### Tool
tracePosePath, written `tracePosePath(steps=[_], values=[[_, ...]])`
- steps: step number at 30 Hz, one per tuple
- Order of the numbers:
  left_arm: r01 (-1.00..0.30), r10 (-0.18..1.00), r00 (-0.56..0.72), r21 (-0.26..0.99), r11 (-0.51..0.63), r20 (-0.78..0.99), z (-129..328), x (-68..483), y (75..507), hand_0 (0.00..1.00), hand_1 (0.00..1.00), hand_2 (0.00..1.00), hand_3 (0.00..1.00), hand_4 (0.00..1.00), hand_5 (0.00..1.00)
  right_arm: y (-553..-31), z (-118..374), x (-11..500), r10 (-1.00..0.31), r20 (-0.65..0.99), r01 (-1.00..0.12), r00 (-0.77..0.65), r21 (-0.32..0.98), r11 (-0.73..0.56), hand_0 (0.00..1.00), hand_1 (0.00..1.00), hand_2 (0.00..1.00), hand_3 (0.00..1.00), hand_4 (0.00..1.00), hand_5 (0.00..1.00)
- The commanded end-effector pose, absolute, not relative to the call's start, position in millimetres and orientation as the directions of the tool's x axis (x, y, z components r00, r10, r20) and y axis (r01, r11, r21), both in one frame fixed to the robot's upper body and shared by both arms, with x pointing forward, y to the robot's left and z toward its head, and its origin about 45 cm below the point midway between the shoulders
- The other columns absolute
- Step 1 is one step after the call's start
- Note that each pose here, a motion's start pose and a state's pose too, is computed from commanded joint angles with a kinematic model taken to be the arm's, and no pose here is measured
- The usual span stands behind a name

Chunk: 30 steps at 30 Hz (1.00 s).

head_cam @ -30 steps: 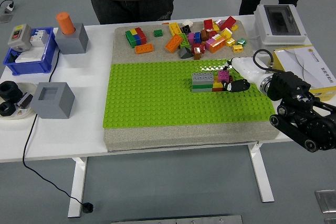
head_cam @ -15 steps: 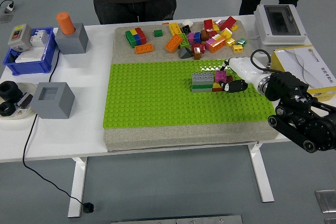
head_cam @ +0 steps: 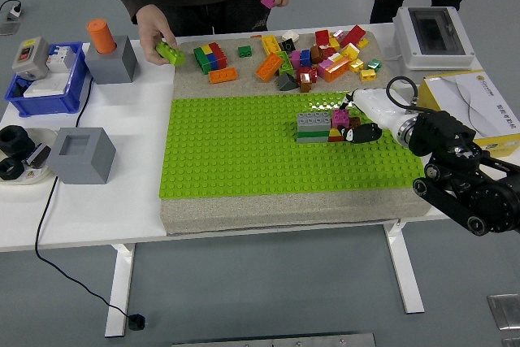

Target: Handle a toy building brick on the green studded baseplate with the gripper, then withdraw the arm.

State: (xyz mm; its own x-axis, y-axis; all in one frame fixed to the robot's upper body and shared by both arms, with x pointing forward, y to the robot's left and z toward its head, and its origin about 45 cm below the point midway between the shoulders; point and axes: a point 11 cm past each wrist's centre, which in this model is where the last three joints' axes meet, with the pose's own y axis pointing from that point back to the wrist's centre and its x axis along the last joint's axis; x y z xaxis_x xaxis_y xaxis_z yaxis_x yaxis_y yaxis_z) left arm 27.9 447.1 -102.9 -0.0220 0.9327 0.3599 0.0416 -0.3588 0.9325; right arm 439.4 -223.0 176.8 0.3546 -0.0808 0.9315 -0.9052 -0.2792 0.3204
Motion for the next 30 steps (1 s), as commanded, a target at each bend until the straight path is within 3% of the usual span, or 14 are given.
tracePosePath(steps=[30], values=[[0.036, 0.932, -0.019, 0.932, -0.361, 0.361, -102.2, 31.5, 448.0, 0.787, 0.805, 0.764, 0.436, 0.998, 0.877, -223.8, 172.5, 439.1, -0.076, 0.930, -0.904, 0.360, 0.328, -0.274, 0.776, 0.789, 0.831, 0.667, 0.618, 0.298]])
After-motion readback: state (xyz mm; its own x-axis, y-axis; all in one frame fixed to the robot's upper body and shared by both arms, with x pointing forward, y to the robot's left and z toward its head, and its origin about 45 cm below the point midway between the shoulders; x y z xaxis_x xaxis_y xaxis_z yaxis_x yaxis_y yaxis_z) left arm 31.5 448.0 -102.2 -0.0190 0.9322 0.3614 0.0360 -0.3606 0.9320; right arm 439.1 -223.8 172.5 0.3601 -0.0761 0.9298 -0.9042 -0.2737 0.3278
